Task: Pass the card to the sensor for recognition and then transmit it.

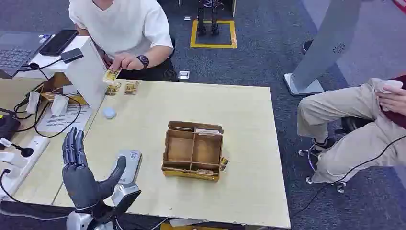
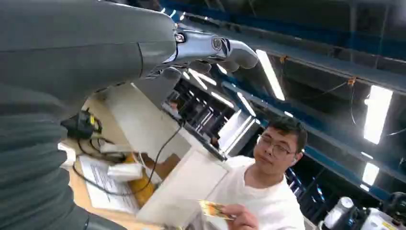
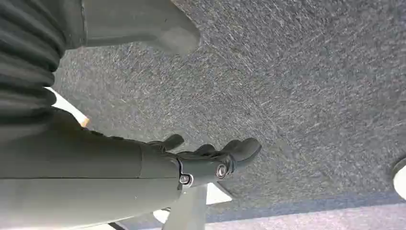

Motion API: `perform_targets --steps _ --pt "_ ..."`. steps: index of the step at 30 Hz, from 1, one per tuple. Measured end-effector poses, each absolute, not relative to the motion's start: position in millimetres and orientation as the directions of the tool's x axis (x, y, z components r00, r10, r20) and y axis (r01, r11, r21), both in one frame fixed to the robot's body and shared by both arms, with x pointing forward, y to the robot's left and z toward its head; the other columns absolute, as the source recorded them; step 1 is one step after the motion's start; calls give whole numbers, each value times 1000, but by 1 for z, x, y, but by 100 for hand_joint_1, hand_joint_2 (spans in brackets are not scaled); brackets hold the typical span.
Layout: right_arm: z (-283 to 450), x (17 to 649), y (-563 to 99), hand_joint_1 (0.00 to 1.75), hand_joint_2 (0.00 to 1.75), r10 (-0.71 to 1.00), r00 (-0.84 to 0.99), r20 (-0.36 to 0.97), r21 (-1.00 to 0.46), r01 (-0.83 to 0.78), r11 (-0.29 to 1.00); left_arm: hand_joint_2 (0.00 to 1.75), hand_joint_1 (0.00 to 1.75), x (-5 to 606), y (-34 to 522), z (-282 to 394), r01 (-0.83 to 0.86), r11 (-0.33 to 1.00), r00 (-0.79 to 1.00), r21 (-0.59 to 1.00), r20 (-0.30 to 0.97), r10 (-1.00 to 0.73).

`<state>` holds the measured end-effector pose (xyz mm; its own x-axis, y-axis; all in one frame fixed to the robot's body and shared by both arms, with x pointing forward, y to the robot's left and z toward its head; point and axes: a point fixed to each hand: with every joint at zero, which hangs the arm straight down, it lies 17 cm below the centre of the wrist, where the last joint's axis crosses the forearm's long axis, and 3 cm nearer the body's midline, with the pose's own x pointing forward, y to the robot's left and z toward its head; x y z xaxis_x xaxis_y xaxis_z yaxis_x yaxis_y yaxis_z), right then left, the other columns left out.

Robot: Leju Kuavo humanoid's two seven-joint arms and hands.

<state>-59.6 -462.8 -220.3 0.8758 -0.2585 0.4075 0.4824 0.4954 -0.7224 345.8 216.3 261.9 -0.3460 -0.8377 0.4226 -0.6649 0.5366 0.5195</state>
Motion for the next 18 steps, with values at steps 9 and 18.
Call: perform_targets --steps 9,18 --pt "-222 -38 -465 0 175 -218 885 413 -714 462 526 175 0 353 224 275 -705 460 -306 539 354 -884" --pt "-222 -15 -471 0 175 -165 891 423 -709 439 551 175 0 370 228 280 -726 379 -257 574 285 -923"
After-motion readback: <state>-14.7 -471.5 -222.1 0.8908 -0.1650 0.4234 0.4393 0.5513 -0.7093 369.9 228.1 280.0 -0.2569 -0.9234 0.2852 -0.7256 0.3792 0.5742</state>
